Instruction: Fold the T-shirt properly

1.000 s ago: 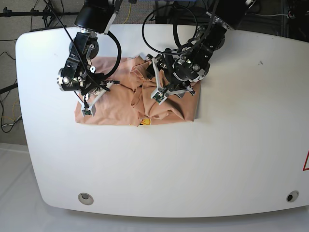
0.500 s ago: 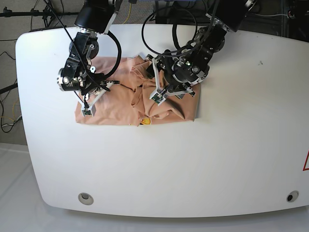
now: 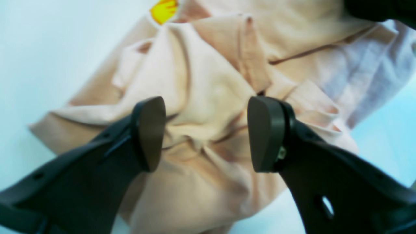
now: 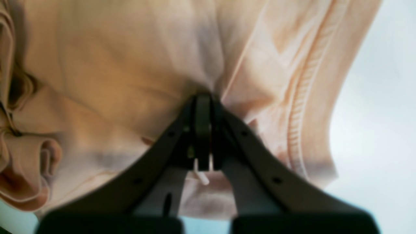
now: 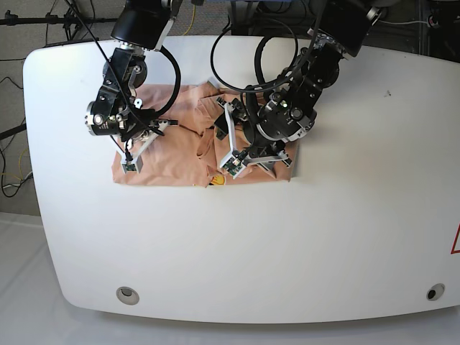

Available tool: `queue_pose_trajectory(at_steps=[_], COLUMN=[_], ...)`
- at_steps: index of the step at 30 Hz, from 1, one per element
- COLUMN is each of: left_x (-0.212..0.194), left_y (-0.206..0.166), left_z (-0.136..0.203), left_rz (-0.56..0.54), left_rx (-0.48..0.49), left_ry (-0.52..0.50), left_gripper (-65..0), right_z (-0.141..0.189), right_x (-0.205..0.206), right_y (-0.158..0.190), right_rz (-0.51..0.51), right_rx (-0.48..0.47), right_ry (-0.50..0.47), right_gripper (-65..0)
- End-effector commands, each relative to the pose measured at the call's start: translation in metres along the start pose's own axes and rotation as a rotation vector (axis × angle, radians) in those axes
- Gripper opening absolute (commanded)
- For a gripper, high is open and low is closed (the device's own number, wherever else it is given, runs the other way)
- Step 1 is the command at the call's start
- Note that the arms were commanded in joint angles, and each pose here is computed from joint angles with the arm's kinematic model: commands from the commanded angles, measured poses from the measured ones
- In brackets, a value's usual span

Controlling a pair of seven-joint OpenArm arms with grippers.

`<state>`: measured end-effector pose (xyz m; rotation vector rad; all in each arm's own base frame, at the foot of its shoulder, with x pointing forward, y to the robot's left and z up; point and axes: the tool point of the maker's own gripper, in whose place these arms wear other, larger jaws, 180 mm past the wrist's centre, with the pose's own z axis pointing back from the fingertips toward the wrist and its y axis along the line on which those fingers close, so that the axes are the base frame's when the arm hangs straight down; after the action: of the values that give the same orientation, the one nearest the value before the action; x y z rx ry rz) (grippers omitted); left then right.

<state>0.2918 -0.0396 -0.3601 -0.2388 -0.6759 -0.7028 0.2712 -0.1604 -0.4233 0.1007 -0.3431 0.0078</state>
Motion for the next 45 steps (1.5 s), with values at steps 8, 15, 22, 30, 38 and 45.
queue_pose_trajectory(at_steps=[8, 15, 22, 30, 38, 45], left_x=[0.010, -0.013, -0.012, -0.012, -0.018, -0.008], left_y=[0.023, 0.027, 0.034, 0.042, 0.060, 0.069], left_z=[0.002, -0.012, -0.020, -0.030, -0.043, -0.044], left_rz=[0.000, 0.018, 0.020, 0.025, 0.030, 0.023], left_rx=[0.046, 0.043, 0.048, 0.057, 0.080, 0.096], left_ry=[-0.029, 0.051, 0.048, 0.042, 0.089, 0.066], left_gripper=[-28.7, -28.8, -31.4, -54.8, -60.2, -60.2], right_z=[0.000, 0.000, 0.000, 0.000, -0.001, -0.001], right_x=[-0.003, -0.002, -0.001, -0.002, -0.004, -0.004], right_y=[0.003, 0.003, 0.003, 0.003, 0.003, 0.003], right_rz=[0.002, 0.002, 0.002, 0.002, 0.002, 0.002], right_rx=[0.007, 0.007, 0.007, 0.007, 0.007, 0.007], right_ry=[0.021, 0.019, 0.018, 0.019, 0.022, 0.022], right_gripper=[-65.0, -65.0, -65.0, -65.0, -65.0, -65.0])
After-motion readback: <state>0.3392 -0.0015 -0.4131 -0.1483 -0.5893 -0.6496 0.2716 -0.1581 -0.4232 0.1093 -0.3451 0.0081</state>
